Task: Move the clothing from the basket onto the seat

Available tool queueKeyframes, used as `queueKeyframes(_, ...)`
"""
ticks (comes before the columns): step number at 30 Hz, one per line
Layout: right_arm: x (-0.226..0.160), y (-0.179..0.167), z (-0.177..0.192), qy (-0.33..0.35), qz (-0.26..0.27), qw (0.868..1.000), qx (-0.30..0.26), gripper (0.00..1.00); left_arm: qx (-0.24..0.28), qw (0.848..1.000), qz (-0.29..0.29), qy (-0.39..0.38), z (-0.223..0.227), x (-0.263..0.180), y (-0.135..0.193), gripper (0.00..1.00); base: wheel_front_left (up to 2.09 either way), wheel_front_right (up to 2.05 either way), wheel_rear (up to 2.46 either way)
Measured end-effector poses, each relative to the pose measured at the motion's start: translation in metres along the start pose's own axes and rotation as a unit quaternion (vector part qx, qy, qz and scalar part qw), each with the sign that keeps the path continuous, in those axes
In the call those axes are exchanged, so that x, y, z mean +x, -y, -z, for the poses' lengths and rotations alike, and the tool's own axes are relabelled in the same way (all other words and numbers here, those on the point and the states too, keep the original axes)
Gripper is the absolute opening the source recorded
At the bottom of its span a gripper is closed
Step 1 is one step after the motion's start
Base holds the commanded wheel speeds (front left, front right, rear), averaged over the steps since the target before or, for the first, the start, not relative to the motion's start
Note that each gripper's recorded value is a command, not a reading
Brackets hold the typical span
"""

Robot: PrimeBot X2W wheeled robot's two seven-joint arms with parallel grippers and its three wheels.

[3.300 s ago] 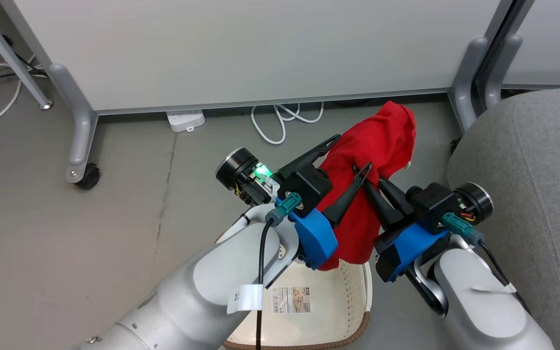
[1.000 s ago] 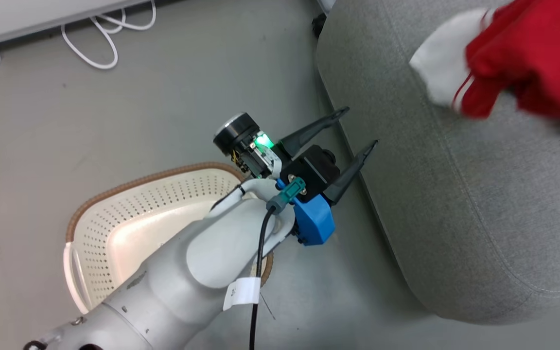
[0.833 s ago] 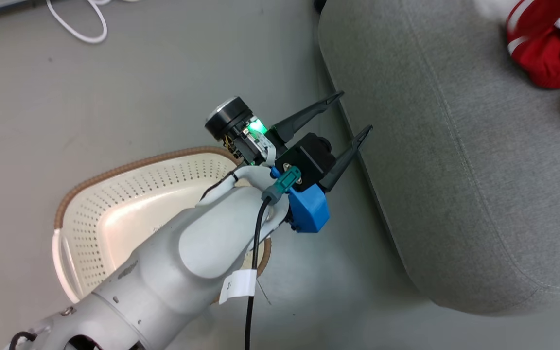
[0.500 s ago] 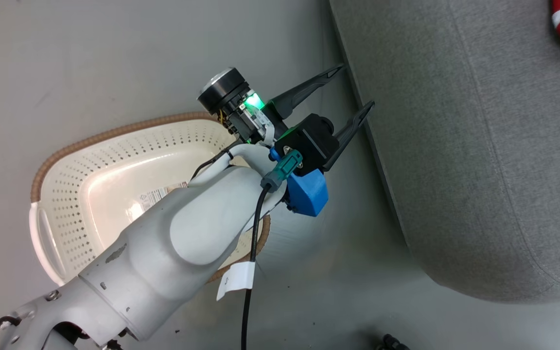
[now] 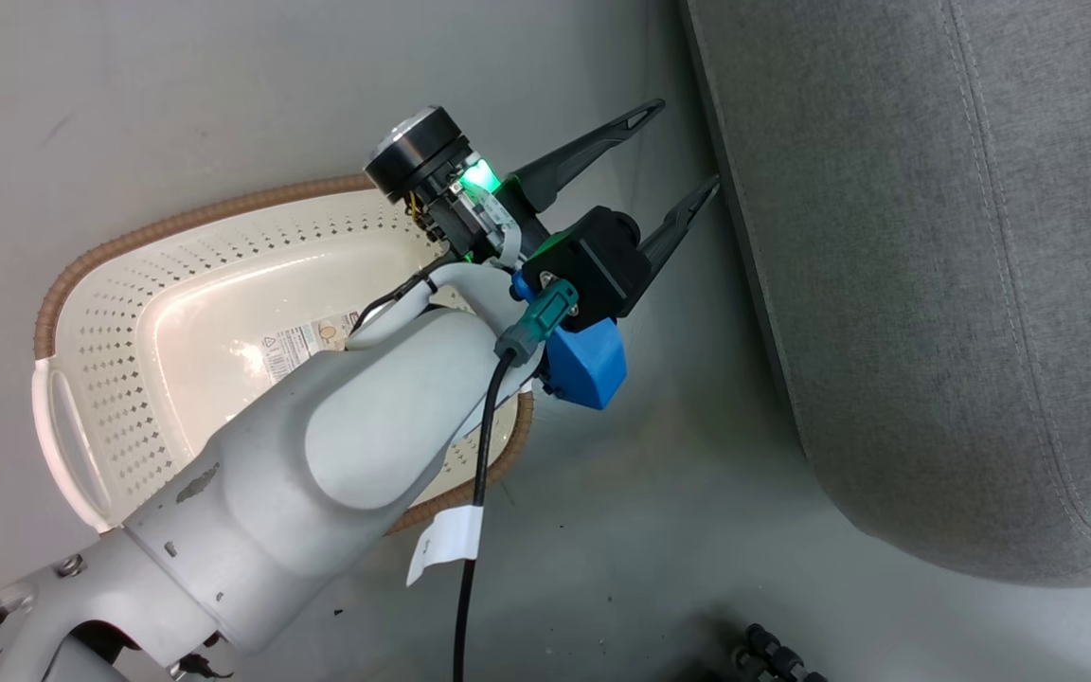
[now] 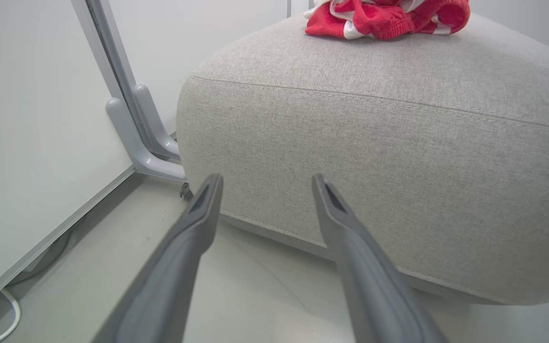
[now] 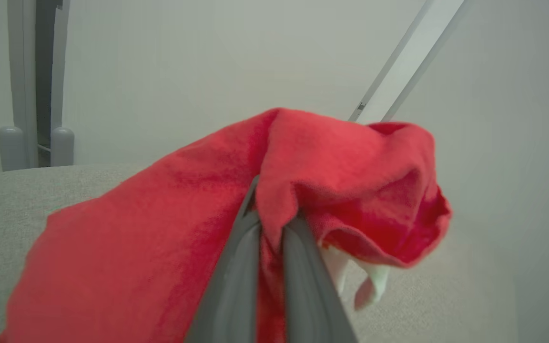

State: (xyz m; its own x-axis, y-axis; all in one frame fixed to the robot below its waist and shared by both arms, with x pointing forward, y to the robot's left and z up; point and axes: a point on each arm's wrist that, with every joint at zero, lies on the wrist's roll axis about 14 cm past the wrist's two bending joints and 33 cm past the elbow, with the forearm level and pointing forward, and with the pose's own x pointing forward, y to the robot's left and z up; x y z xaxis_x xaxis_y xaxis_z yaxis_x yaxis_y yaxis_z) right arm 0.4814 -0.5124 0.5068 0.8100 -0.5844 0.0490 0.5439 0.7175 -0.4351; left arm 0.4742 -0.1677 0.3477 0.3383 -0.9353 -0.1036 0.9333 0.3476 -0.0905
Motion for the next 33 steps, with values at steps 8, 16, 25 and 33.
queueKeyframes(8,-0.006,-0.017,0.036,-0.054,-0.007,0.998,0.017,0.14,0.001,1.000,-0.002,-0.007,0.007,-0.002,-0.005,1.00,0.00,0.00,0.00)
queueKeyframes(16,-0.019,-0.002,0.029,-0.046,0.001,0.999,0.029,1.00,0.015,1.000,-0.004,0.005,-0.012,-0.003,-0.002,1.00,0.00,0.00,0.00)
queueKeyframes(25,-0.061,0.031,0.005,-0.010,0.016,0.999,0.041,1.00,0.011,0.999,-0.022,0.024,-0.043,-0.012,0.011,1.00,0.00,0.00,0.00)
queueKeyframes(33,-0.090,-0.004,-0.053,0.072,-0.051,0.994,0.065,1.00,0.006,0.994,-0.097,0.050,-0.087,-0.035,0.001,1.00,0.00,0.00,0.00)
